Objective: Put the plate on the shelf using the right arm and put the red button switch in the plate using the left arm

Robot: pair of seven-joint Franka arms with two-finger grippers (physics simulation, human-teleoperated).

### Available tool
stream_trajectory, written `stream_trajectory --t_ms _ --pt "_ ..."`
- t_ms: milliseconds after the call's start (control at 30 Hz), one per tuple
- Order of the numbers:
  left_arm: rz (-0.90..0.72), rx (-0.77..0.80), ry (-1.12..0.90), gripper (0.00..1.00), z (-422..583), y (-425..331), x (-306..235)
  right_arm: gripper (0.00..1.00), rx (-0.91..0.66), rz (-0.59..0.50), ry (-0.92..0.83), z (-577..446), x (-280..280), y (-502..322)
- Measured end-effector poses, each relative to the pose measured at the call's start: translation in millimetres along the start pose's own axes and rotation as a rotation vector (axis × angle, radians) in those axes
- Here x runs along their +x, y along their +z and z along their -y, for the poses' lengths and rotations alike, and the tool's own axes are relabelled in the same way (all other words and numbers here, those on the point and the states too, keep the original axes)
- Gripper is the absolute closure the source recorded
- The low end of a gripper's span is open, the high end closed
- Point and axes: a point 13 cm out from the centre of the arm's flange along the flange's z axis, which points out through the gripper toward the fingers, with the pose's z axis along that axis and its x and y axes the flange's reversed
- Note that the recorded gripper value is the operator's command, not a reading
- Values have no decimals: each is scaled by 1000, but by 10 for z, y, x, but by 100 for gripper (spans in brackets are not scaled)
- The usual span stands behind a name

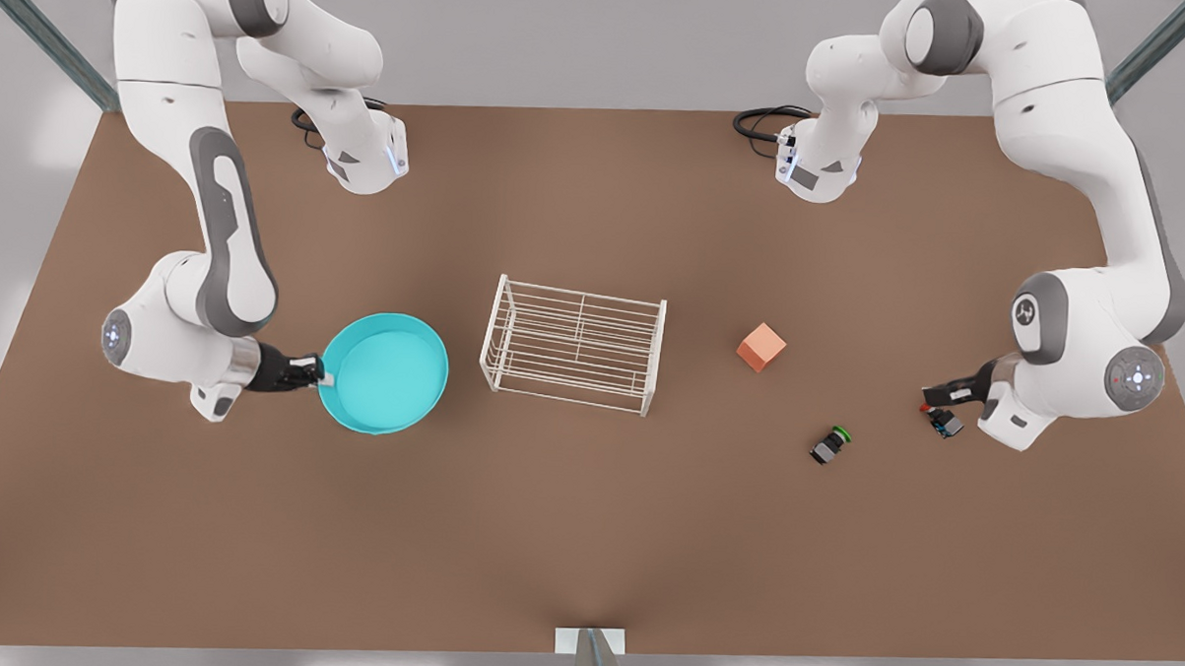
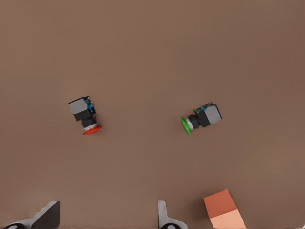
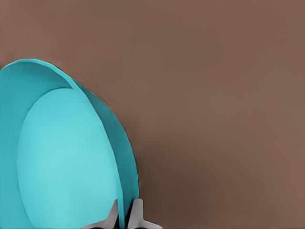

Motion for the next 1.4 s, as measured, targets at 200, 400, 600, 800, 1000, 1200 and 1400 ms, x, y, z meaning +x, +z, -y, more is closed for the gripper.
stream_trajectory --t_ms 200,400,600,800,1000,1200,1400 --pt "-12 -15 -116 0 -72 907 -130 77 -48 -16 -107 -853 24 -251" --pt "29 101 -279 0 -694 1262 -182 76 -69 -91 -200 -1632 115 -37" --pt "77 118 -301 0 -781 1763 -260 76 -63 -171 -263 -2404 71 654" --pt "154 111 -306 0 -852 2258 -572 75 -48 -171 -238 -2776 -114 1162" --pt "260 108 -302 0 -964 2194 -832 74 -58 -149 -170 -3058 -131 1390" --pt "302 108 -300 0 -1022 2149 -924 0 -62 -149 -91 -3082 -71 1506" --pt "313 107 -300 7 -1055 2172 -951 0 -67 31 -162 -3611 -493 16"
